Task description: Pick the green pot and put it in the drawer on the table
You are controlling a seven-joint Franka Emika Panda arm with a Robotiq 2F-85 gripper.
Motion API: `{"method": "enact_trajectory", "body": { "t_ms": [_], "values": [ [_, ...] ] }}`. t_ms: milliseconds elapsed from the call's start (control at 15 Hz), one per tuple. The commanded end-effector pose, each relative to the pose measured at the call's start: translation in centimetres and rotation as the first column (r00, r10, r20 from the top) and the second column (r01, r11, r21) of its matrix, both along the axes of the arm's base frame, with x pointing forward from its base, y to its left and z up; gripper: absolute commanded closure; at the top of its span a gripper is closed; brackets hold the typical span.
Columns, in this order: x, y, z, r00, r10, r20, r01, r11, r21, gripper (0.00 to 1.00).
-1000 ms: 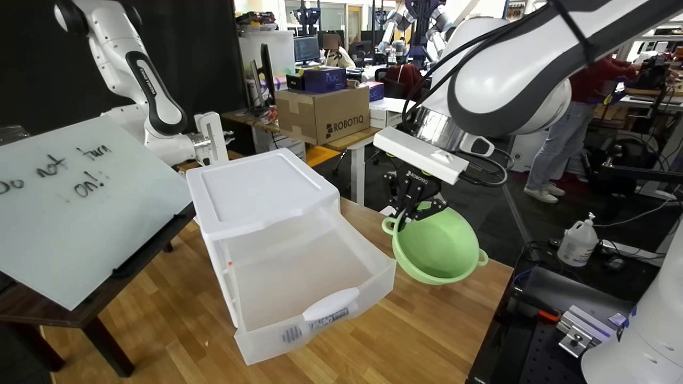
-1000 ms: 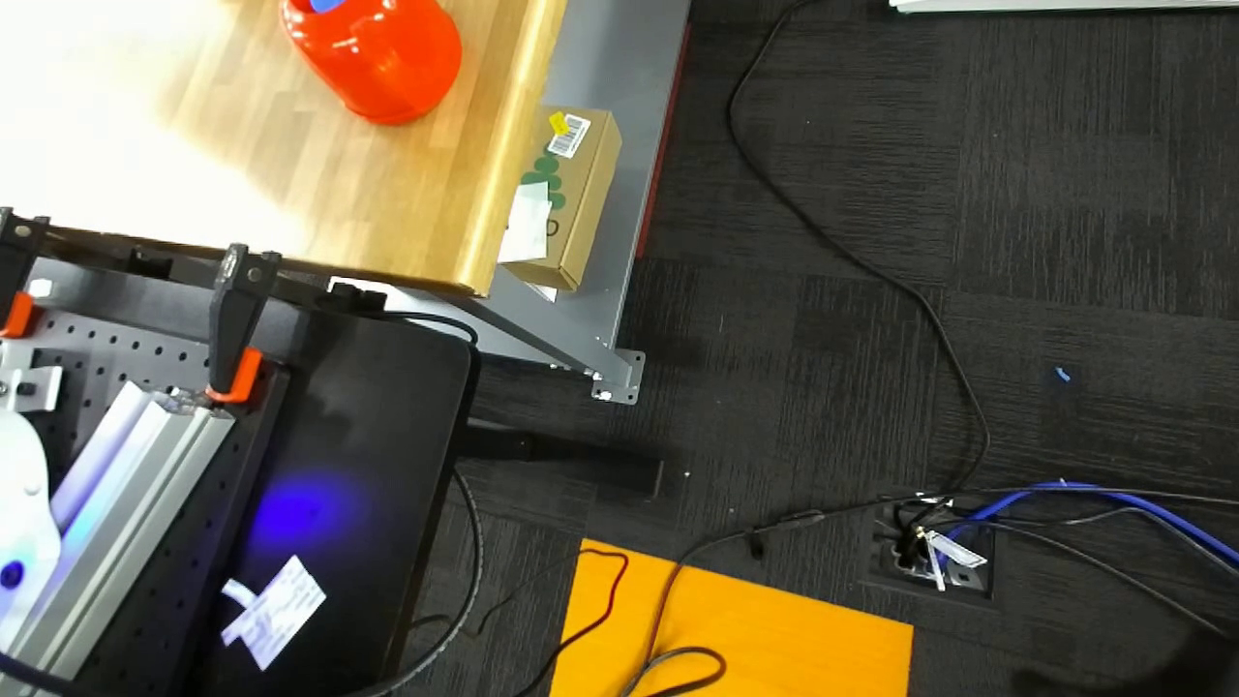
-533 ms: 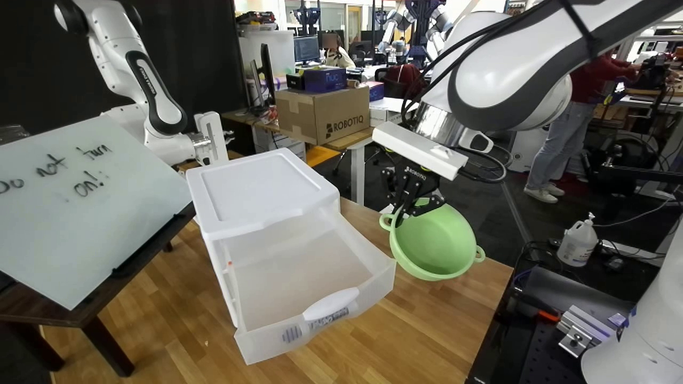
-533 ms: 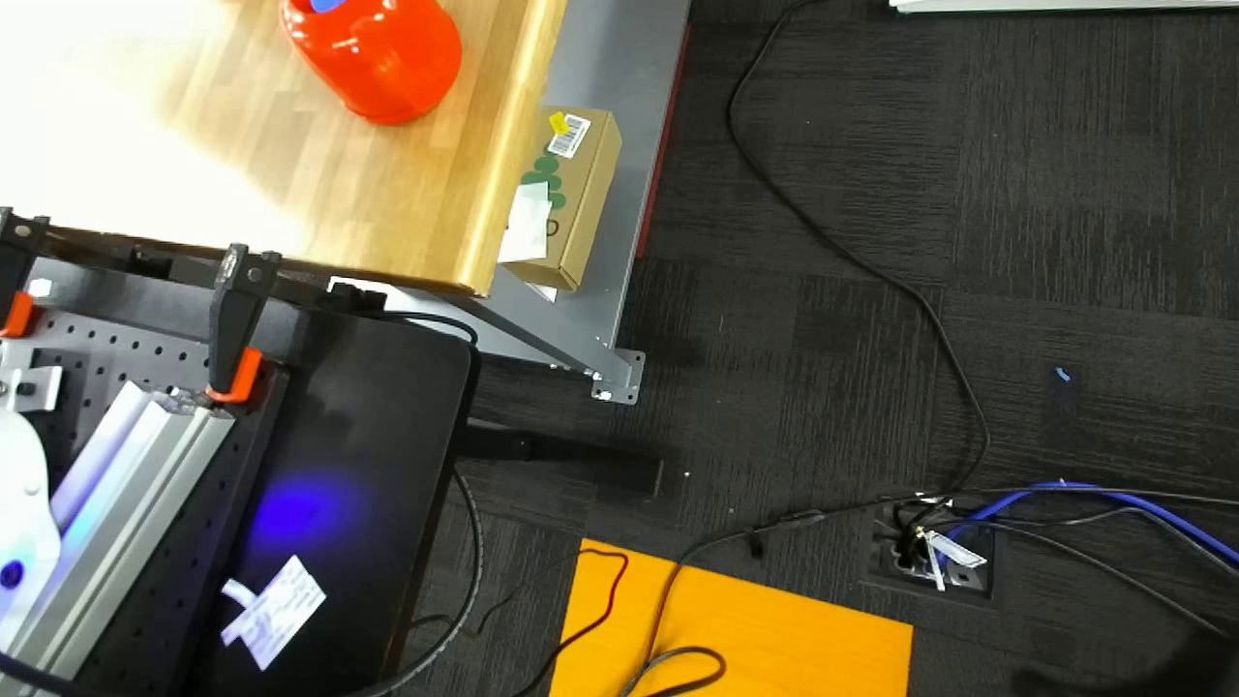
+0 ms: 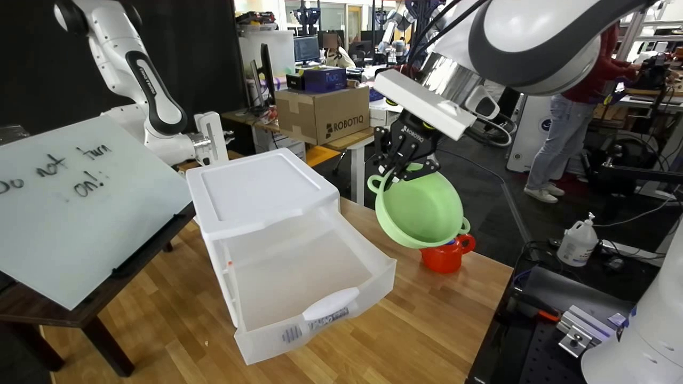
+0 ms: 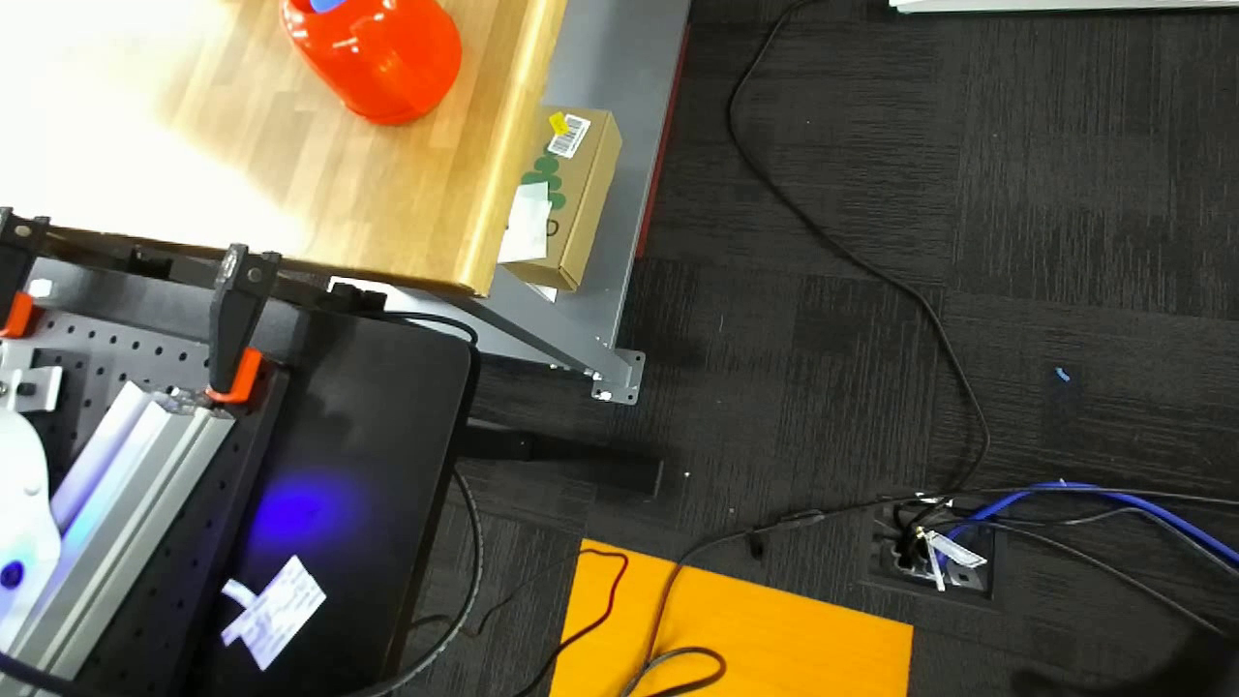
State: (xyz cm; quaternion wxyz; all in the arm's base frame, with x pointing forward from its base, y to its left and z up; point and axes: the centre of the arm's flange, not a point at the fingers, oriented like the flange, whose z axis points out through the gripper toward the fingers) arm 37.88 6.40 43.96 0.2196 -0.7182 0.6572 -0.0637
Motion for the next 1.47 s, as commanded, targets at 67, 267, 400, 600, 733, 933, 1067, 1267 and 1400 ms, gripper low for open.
{"method": "enact_trajectory", "body": {
  "t_ms": [67,267,400,600,733,933,1067,1267,1400],
  "values": [
    [0.0,0.2,0.3,1.000,0.004,0.005,-0.004,1.000,-0.001,0.91],
    [-0.1,0.2,0.3,1.000,0.004,0.004,-0.004,1.000,-0.001,0.91],
    [0.2,0.4,0.2,1.000,0.012,0.001,-0.012,1.000,-0.002,0.98],
    [0.9,1.5,0.7,0.999,0.040,-0.007,-0.040,0.999,-0.020,0.98],
    [1.5,2.9,1.3,0.997,0.073,-0.009,-0.073,0.996,-0.043,0.98],
    [2.7,5.0,2.8,0.993,0.120,0.004,-0.119,0.987,-0.104,0.98],
    [3.4,6.1,3.4,0.989,0.147,0.002,-0.146,0.980,-0.136,0.98],
    [4.5,8.0,3.5,0.982,0.186,-0.025,-0.187,0.968,-0.165,0.98],
    [5.4,9.5,3.5,0.975,0.217,-0.054,-0.223,0.956,-0.193,0.98]
  ]
}}
